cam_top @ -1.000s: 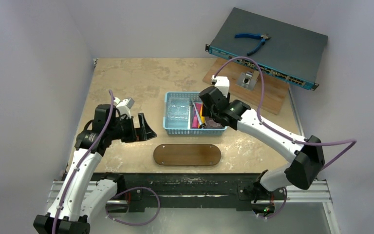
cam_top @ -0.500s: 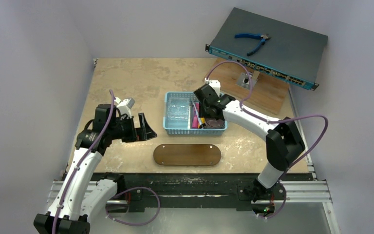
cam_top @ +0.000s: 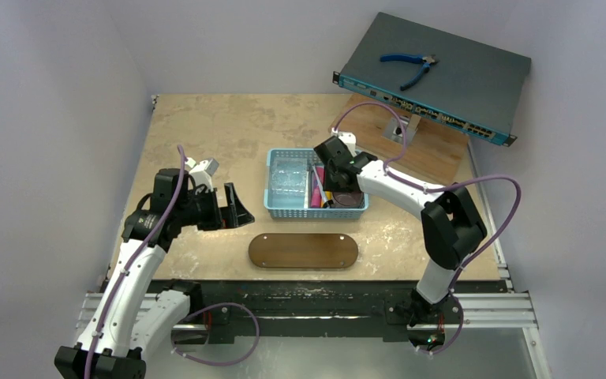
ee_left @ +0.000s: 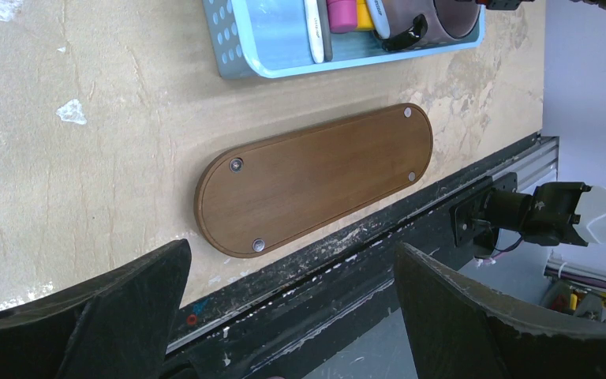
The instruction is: Prepare toiletry sets of a toothbrush and toothpaste on the tray
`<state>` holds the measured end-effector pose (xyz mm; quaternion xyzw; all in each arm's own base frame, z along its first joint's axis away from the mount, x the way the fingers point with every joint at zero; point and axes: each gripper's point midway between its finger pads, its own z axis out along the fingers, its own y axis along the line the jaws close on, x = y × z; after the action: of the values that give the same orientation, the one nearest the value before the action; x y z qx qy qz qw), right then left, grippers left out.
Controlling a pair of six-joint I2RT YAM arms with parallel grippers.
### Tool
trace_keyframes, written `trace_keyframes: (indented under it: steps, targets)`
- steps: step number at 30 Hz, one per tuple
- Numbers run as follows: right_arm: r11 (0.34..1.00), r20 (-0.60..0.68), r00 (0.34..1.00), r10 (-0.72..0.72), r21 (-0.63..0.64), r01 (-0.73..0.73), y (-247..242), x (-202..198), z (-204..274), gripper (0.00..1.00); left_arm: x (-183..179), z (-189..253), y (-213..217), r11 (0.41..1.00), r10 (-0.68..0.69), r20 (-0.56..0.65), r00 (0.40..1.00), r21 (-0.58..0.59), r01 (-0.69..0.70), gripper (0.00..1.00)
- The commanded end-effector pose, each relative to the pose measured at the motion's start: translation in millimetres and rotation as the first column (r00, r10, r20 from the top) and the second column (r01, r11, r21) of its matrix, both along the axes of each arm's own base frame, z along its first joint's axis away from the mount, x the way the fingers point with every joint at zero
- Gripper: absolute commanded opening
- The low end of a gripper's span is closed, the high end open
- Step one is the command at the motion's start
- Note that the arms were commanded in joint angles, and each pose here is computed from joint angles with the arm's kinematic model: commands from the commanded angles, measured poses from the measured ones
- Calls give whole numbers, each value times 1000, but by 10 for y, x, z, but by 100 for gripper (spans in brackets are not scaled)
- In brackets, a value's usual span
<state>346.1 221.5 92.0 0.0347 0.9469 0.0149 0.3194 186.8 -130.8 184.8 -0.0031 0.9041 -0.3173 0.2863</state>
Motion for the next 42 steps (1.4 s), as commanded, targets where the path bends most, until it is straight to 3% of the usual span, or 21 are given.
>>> trace_keyframes:
  steps: [1,10,15,23,42]
  targets:
    - [999,4,1000,-2,50,2,95,52,-4,37,17,43,-39,1000,-28,34,999,-11,28,100]
    - [999,-17,1000,1,54,0,97,6,-82,20,16,51,-39,1000,-28,37,999,-11,28,100]
    - [998,-22,1000,1,59,1,104,-7,-67,0,13,58,-38,1000,-29,40,999,-11,29,100]
    - [996,-2,1000,-20,91,20,105,-14,92,0,6,66,-40,999,-30,44,999,-13,31,100]
    - [984,213,973,-86,173,49,-16,34,1166,0,3,79,-35,1000,-28,51,998,-12,29,100]
